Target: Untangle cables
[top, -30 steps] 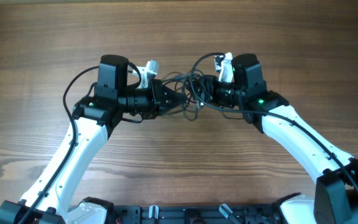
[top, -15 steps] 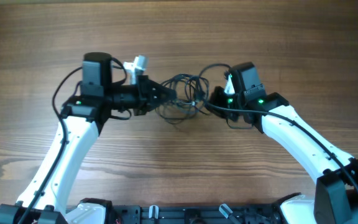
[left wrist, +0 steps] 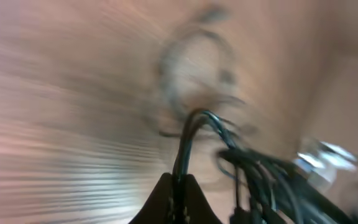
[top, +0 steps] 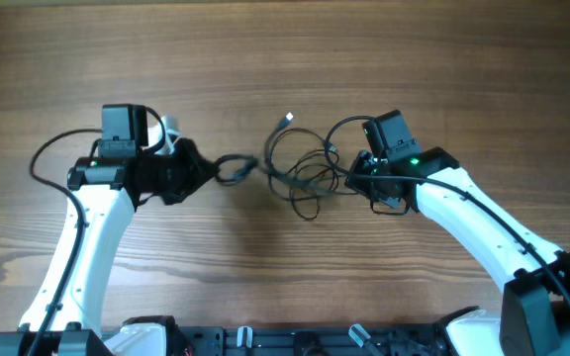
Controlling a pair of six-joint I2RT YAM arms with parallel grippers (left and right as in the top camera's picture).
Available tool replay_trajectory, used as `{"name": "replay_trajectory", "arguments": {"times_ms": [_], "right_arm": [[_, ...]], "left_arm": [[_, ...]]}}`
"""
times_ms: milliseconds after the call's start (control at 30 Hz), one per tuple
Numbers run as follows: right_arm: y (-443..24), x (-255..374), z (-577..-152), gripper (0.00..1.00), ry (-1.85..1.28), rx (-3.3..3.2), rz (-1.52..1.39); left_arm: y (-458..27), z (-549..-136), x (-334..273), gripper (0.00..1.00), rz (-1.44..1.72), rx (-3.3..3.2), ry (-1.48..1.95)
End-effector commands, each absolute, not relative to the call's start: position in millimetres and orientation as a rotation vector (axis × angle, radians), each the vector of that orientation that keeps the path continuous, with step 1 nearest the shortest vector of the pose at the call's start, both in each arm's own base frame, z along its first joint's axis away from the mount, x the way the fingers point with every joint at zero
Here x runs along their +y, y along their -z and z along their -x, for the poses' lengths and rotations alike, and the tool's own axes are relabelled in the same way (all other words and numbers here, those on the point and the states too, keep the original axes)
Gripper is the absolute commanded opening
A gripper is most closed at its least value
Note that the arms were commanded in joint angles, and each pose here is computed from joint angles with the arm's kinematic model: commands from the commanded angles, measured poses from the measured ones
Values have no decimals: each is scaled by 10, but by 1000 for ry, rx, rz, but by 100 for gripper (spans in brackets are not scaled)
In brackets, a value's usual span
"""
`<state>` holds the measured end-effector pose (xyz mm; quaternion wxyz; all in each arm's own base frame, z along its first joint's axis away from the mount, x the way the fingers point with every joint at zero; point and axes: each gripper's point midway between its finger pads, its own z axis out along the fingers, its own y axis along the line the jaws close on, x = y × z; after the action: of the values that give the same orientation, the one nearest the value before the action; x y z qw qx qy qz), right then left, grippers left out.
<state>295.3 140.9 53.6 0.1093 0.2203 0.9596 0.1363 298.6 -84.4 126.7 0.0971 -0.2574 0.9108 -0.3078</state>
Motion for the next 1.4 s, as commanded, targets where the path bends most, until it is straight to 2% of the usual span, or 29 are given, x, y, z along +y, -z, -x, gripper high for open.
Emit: {"name": "replay_trajectory", "arguments": {"times_ms": [0, 267, 400, 500, 600, 733, 833, 900, 1100, 1267, 1333, 1367], "right_arm": [[-473, 1237, -2950, 4, -260, 2812, -677], [-436, 869, -2840, 4, 17, 2774, -782], [-439, 835, -2841, 4, 38, 2768, -784], [-445, 976, -2899, 4, -68, 2782, -745], [-504, 1325, -3010, 4, -318, 2819, -522], [-617, 1645, -3089, 4, -558, 2801, -368], [-629, 1663, -3106, 4, -576, 2793, -390], [-633, 1666, -3114, 4, -578, 2789, -388], [-636, 1678, -3109, 4, -588, 2791, -386], [-636, 1678, -3109, 4, -588, 2791, -385], [-636, 1677, -3109, 4, -587, 2791, -386], [-636, 1677, -3108, 4, -588, 2791, -386]], "left_arm": [[-1079, -3005, -159, 4, 974, 2636, 373], [-1066, -3010, -2, 8, 1092, 2575, 270], [-1065, -3007, -14, 9, 1104, 2574, 280], [-1066, -2999, -67, 10, 1101, 2586, 319], [-1090, -2996, -247, 18, 1080, 2617, 459], [-1207, -2953, -670, 20, 920, 2690, 772], [-1223, -2878, -841, 31, 832, 2738, 830], [-1213, -2821, -932, 33, 802, 2770, 839], [-1181, -2677, -1281, 36, 701, 2861, 916], [-1093, -2523, -1577, 37, 735, 2954, 947], [-1054, -2461, -1679, 44, 754, 2988, 943], [-1034, -2435, -1725, 44, 768, 3003, 941]]}}
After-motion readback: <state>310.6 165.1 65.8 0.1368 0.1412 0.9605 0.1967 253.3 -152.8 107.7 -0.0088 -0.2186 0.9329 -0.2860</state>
